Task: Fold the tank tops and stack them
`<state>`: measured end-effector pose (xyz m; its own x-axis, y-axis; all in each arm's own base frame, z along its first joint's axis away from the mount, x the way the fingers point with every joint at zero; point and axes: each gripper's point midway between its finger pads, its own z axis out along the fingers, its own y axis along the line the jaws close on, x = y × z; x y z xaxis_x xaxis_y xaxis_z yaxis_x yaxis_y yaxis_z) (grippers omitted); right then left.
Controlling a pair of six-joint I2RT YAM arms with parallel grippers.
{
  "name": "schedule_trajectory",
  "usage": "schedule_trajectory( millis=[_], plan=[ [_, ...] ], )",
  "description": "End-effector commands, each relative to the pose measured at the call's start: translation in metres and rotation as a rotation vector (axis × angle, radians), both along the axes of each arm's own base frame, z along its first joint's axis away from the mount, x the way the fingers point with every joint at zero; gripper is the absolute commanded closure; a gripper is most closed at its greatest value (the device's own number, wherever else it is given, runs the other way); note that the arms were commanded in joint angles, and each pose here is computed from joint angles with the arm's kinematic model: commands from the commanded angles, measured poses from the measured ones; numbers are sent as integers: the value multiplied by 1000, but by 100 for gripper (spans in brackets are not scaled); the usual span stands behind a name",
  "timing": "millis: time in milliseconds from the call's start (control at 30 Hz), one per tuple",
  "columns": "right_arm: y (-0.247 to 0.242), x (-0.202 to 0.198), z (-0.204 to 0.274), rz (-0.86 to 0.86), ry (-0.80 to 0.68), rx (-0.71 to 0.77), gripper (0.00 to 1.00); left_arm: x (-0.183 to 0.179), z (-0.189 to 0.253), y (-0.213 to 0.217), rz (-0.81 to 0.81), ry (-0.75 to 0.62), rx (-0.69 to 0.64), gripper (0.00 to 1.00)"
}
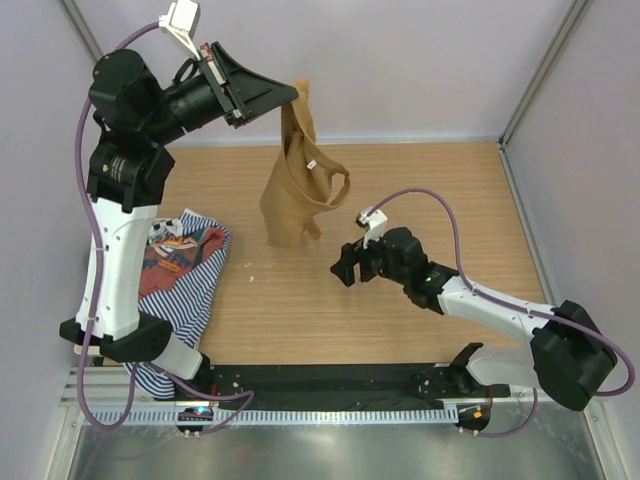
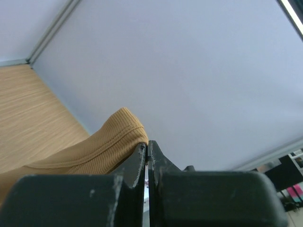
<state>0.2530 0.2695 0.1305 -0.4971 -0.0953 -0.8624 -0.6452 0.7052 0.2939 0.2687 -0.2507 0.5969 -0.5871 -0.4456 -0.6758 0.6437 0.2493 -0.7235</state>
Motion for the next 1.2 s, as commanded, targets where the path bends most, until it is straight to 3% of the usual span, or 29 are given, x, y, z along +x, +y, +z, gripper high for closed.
schedule_trajectory(
  millis=[0,133,367,433,467,533,567,633,800,933,967,1033,1067,1100,1167],
  plan=[
    [7,25,35,-39,-115,20,22,-30,35,1,-137,-99,-80,100],
    [18,27,32,19,-139,11,29,-34,41,2,-185,-90,-104,100],
    [21,27,35,44,-197,27,20,-49,51,3,-260,-83,-155,100],
    [26,22,37,80,-202,35,23,-55,55,5,-275,-96,-168,100],
    [27,21,37,86,-207,30,47,-59,57,6,-282,-91,-175,100],
    [30,19,37,96,-203,26,75,-63,59,7,-289,-101,-177,100],
    [28,19,36,88,-197,26,94,-63,60,7,-285,-103,-179,100],
    [18,25,43,13,-218,25,99,-63,58,8,-279,-99,-177,100],
    [-34,58,55,-308,-221,-40,99,-8,7,5,-209,35,-130,100],
    [-87,110,82,-557,-173,-59,99,81,-63,19,-120,180,-108,100],
    [-99,119,65,-585,-99,-111,99,99,-78,22,-103,206,-100,100],
    [-123,151,98,-673,-92,-66,99,140,-102,33,-63,238,-87,100],
    [-127,158,93,-683,-53,-92,99,149,-105,36,-65,241,-84,100],
    [-129,173,128,-702,-93,-48,99,162,-107,46,-46,246,-83,100],
    [-146,183,139,-765,-74,-64,99,181,-102,54,-34,227,-71,100]
  ],
)
